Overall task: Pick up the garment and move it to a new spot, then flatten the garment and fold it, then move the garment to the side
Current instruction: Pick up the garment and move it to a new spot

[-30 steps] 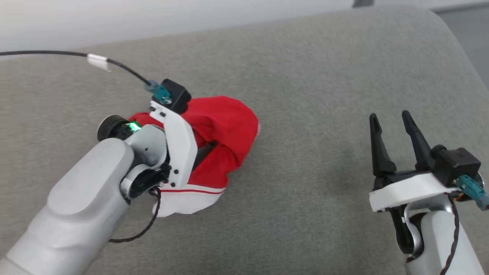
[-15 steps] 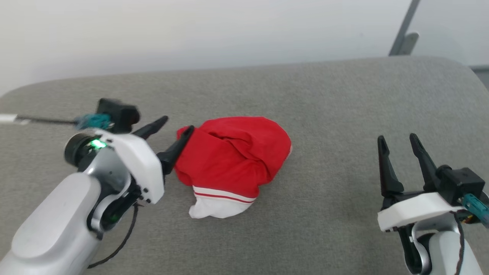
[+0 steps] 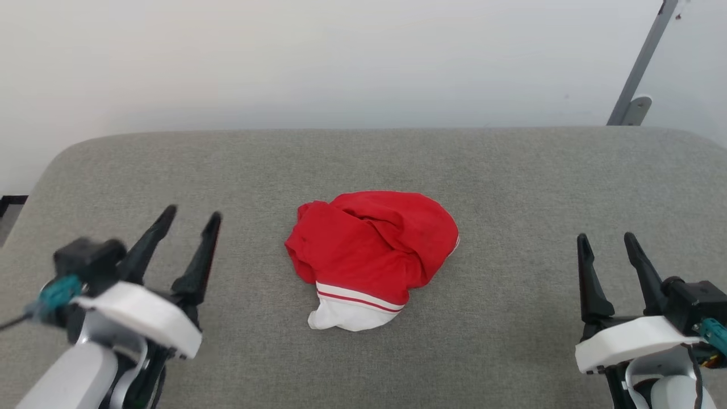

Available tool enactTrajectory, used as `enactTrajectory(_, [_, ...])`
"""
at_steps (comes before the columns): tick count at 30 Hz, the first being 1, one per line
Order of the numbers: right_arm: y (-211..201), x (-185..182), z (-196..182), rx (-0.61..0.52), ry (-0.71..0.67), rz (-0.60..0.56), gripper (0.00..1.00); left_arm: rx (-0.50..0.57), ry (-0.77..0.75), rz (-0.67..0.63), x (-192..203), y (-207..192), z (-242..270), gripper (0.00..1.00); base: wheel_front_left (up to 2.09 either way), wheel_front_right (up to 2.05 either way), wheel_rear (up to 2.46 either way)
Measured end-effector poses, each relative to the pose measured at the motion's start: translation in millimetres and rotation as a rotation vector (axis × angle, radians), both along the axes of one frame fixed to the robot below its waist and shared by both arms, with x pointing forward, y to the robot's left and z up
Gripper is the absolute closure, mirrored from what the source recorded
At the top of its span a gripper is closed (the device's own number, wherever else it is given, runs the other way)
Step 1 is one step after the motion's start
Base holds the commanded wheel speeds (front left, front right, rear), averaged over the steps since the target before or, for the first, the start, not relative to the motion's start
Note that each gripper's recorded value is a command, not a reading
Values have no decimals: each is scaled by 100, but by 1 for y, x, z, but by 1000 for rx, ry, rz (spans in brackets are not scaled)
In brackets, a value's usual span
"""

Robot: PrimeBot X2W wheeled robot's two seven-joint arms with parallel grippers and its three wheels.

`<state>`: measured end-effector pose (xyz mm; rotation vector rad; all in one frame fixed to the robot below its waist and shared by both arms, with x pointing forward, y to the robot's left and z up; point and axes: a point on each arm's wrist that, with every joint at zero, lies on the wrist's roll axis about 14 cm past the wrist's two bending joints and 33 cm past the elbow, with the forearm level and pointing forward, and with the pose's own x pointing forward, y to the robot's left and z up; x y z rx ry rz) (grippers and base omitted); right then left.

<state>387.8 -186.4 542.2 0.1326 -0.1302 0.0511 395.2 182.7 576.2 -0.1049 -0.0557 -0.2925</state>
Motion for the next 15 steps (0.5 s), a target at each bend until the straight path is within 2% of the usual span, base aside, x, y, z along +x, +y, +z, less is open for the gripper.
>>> enactTrajectory(15, [-2, -7, -9, 1, 28, -7, 0, -68, -16, 242, -45, 54, -29, 0, 0, 0, 0])
